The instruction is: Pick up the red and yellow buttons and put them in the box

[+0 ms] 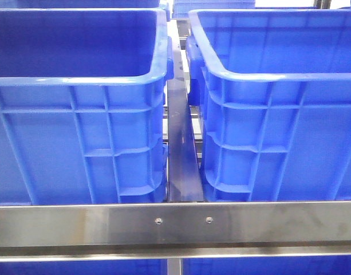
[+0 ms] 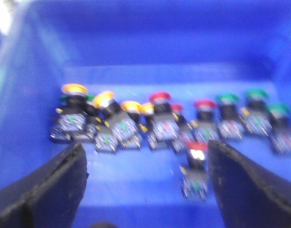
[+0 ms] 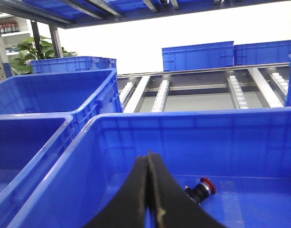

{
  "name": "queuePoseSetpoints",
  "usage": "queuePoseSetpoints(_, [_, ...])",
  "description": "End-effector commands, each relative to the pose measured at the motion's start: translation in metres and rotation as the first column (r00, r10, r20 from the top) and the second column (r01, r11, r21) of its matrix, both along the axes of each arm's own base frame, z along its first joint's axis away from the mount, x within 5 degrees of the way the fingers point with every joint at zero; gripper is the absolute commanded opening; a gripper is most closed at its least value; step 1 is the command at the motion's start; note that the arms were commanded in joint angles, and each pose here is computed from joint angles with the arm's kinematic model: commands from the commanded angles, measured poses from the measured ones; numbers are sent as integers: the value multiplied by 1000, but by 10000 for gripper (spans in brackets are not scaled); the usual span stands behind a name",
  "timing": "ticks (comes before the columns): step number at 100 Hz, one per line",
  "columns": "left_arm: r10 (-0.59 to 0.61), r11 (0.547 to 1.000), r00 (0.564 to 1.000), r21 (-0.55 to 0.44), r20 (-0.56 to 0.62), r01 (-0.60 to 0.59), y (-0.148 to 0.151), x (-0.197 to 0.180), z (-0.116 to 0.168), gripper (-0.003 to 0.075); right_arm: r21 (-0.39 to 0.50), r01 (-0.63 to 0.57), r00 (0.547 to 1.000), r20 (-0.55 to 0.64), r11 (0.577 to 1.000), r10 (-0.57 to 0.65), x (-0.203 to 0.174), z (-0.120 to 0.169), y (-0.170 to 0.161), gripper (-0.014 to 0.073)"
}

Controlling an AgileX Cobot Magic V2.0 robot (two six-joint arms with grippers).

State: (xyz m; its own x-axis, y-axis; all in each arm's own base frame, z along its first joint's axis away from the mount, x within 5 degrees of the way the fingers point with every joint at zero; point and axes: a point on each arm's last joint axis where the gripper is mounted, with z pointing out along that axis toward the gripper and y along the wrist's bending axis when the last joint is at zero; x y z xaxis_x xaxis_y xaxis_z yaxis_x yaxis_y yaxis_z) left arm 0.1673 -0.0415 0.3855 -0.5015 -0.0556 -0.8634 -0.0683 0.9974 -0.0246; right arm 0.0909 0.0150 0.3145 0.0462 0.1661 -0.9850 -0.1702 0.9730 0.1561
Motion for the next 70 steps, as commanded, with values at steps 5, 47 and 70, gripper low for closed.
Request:
queuePoseSetpoints(5, [53,999,996,-13,68,-52,2,24,20,484,-9,-25,999,31,1000,25,-1,9,2,-68])
queuePoseSetpoints(47, [125,965,974,-206,-188,-163,23,106,-38,482,-9,-25,999,31,1000,25,-1,9,2,-68])
queuePoseSetpoints(70, [145,961,955,-190,-260,-198,29,128,-64,482,-9,-25,999,31,1000,25,-1,9,2,-68])
